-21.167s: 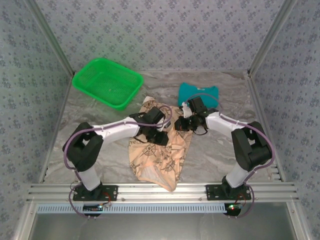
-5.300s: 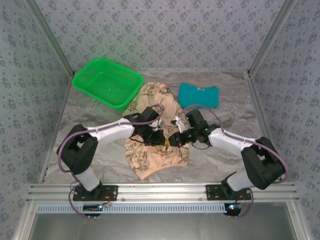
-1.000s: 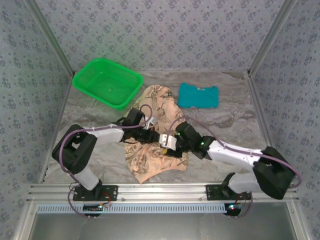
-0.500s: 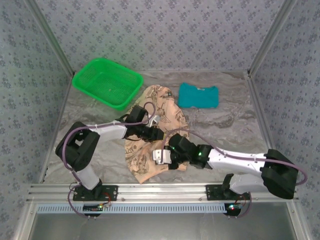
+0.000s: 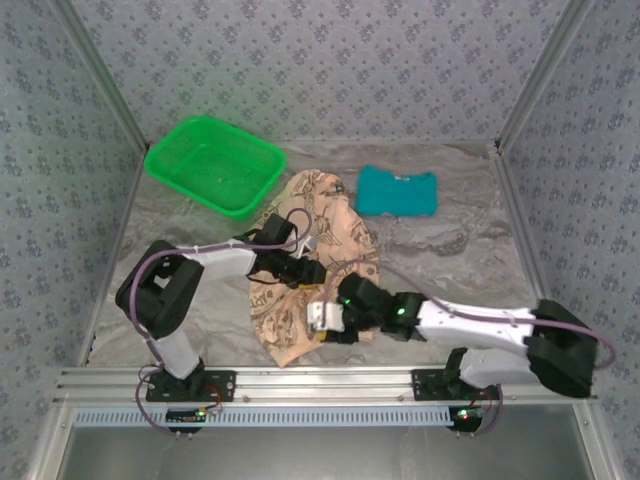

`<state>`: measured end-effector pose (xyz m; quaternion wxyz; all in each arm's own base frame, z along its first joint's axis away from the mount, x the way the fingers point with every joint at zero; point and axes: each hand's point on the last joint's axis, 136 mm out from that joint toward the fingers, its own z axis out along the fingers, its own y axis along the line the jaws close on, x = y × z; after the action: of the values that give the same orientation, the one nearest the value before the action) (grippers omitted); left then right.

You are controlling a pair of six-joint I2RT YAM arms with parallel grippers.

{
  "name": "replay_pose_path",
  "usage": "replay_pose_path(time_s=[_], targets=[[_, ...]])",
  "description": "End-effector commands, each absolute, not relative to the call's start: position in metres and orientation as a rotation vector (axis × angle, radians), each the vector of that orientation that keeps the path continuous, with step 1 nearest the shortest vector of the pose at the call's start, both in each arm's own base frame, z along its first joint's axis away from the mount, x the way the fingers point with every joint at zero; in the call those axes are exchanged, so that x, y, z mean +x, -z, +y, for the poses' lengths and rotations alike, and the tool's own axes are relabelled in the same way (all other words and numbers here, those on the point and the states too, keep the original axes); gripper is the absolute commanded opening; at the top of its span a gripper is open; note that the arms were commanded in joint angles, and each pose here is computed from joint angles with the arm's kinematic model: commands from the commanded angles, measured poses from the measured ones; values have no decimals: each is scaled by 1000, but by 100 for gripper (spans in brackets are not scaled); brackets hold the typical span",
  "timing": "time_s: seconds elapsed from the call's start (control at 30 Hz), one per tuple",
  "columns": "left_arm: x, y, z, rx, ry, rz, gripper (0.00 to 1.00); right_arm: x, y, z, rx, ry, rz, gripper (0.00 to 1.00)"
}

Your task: Fold the inside-out t-shirt

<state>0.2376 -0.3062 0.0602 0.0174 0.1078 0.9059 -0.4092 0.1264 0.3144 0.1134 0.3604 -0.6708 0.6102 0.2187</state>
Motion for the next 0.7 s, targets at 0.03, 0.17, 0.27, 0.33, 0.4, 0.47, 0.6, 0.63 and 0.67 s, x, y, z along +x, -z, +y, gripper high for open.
replay_pose_path(time_s=[0.03, 0.17, 0.27, 0.33, 0.4, 0.47, 0.6, 0.63, 0.67], targets=[[240, -76, -285, 366, 1125, 2796, 47, 157, -136, 286, -1450, -664, 1696, 44], [231, -96, -279, 353, 1142, 2785, 50, 182, -130, 267, -1356, -677, 1817, 44], [218, -112, -277, 419, 1153, 2760, 50, 183, -113, 267, -1423, -638, 1845, 45], [206, -118, -276, 497, 1149, 2751, 50, 182, -107, 276, -1460, -643, 1830, 46], [190, -118, -276, 580, 1142, 2755, 50, 181, -106, 288, -1474, -671, 1806, 46], [170, -122, -281, 655, 1169, 2752, 50, 178, -103, 300, -1492, -698, 1804, 47], [138, -112, -284, 800, 1051, 2785, 50, 181, -81, 308, -1500, -656, 1855, 45], [136, -104, -279, 807, 951, 2799, 50, 185, -76, 307, -1470, -650, 1871, 44], [135, -98, -275, 820, 851, 2796, 50, 188, -72, 307, -1439, -666, 1887, 42]])
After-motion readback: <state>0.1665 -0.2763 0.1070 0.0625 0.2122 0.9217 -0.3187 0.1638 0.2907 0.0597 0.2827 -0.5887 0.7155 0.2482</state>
